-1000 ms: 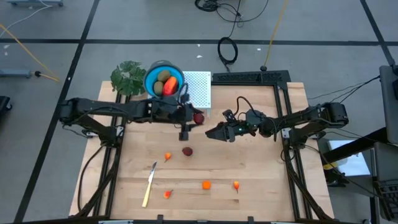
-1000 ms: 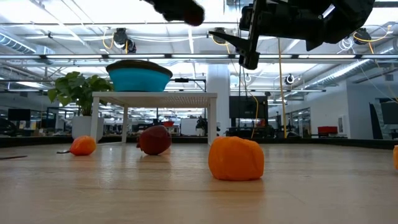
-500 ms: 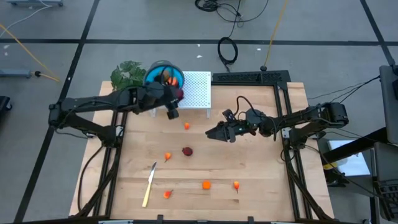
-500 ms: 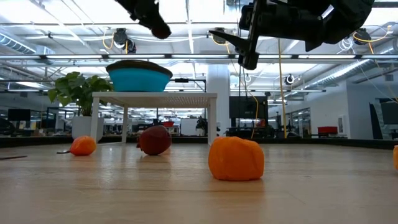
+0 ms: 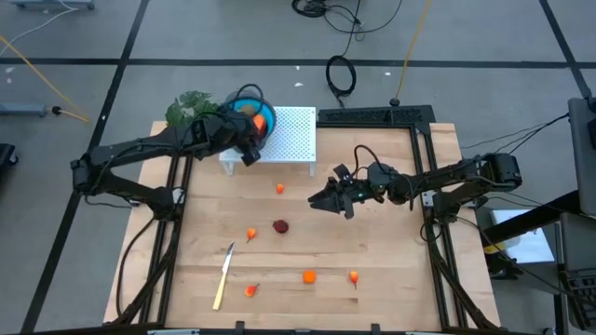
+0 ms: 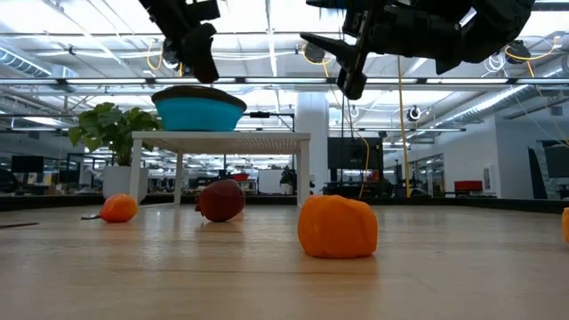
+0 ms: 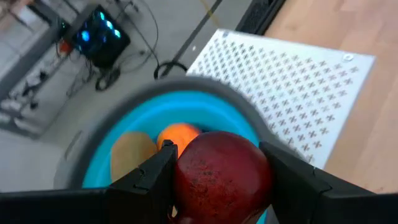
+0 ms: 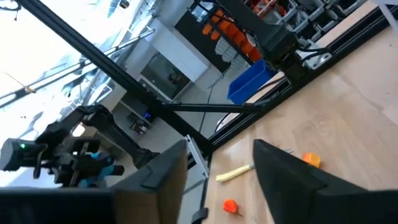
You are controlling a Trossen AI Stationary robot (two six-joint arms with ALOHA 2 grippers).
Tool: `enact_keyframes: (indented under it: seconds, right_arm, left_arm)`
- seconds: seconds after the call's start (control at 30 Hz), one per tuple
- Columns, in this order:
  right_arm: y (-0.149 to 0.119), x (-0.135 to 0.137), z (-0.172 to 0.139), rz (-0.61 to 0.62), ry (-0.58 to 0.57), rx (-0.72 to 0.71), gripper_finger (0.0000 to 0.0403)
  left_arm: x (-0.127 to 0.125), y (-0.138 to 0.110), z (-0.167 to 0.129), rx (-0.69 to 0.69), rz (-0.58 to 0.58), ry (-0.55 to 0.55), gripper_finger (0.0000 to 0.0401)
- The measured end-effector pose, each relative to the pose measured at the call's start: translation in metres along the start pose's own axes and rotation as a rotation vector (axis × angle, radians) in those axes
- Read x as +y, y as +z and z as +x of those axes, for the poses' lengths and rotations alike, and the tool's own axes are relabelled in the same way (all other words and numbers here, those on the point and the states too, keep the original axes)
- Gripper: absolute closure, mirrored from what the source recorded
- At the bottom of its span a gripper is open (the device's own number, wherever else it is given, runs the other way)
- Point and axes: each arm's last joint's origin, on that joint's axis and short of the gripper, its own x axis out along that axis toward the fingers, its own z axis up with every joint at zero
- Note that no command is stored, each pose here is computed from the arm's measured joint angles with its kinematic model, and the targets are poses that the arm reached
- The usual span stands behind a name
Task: Pick & Place Fruit
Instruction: Put the right pomegranate into the blue strainer bowl on the shelf
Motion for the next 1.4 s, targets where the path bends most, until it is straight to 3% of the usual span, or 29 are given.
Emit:
enact_keyframes:
  seconds: [0.4,0.97,1.4]
  right_arm:
    - [0.000,0.000,0.000,-0.075,-0.003,0.004,0.0395]
    - [0.000,0.000,0.000,-0.084,-0.005,0.002,0.0402]
    - [0.005,-0.005,-0.002,-0.085,-0.024,-0.016,0.0402]
  left_arm:
    - [0.016,-0.009,0.007,0.083,-0.172,-0.036,0.0199]
    - [0.049,-0.023,0.016,0.179,-0.360,0.074,0.0199]
    - [0.061,-0.032,0.018,0.242,-0.388,0.098,0.0199]
